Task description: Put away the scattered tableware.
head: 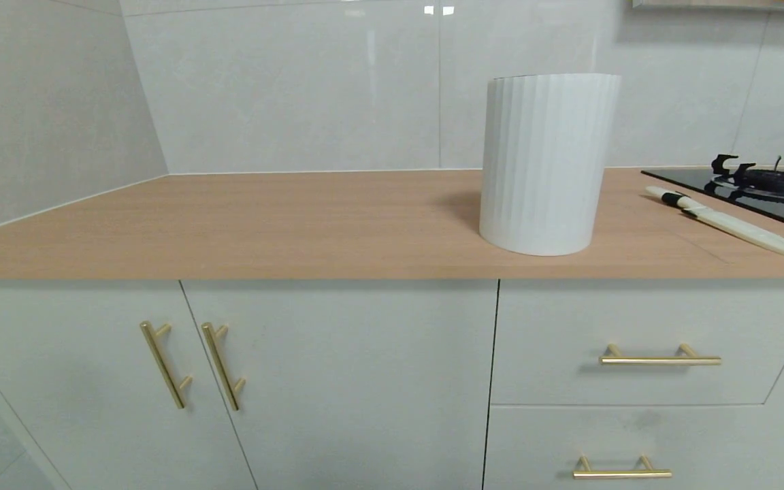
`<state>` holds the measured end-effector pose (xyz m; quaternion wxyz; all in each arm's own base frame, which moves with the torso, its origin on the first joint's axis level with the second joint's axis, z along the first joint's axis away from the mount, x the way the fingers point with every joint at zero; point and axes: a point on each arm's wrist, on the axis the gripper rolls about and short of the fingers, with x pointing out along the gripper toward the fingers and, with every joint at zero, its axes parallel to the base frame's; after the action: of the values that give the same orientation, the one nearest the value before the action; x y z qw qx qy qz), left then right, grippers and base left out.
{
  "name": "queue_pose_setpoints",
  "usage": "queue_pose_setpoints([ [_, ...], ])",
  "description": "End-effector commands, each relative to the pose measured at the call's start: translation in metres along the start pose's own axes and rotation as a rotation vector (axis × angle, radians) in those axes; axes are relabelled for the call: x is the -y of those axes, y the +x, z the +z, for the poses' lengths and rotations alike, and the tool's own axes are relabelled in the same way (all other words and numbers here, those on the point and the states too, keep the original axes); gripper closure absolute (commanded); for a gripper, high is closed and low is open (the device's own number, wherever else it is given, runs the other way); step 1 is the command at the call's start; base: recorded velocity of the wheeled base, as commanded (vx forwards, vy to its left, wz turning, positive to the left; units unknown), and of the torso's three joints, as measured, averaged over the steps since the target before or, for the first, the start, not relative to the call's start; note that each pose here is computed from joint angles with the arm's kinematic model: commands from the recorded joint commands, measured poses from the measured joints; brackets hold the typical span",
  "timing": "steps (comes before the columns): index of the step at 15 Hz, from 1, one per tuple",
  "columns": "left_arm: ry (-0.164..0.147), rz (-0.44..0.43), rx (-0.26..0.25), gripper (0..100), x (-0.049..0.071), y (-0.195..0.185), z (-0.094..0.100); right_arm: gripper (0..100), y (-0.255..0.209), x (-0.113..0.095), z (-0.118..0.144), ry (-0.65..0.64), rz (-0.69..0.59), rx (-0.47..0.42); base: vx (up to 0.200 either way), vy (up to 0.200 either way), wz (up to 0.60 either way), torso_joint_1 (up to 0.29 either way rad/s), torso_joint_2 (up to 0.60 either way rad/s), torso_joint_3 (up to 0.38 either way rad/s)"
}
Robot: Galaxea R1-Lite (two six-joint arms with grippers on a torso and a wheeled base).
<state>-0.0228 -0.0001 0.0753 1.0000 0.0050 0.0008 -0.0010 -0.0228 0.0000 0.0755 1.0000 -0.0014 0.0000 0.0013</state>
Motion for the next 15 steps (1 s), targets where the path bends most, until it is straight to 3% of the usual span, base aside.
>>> queue_pose_setpoints([
  [1, -0.001, 0.0, 0.0, 0, 0.0, 0.0, 0.0, 0, 0.0001, 0.0, 0.0, 0.0, 0.001, -0.002, 0.0, 0.0, 0.0, 0.0, 0.0, 0.0],
  [7, 0.002, 0.0, 0.0, 0, 0.0, 0.0, 0.0, 0, 0.0001, 0.0, 0.0, 0.0, 0.001, -0.002, 0.0, 0.0, 0.0, 0.0, 0.0, 0.0],
  [15, 0.001, 0.0, 0.0, 0, 0.0, 0.0, 0.0, 0, 0.0001, 0.0, 0.0, 0.0, 0.001, -0.002, 0.0, -0.2, 0.0, 0.003, 0.0, 0.005],
])
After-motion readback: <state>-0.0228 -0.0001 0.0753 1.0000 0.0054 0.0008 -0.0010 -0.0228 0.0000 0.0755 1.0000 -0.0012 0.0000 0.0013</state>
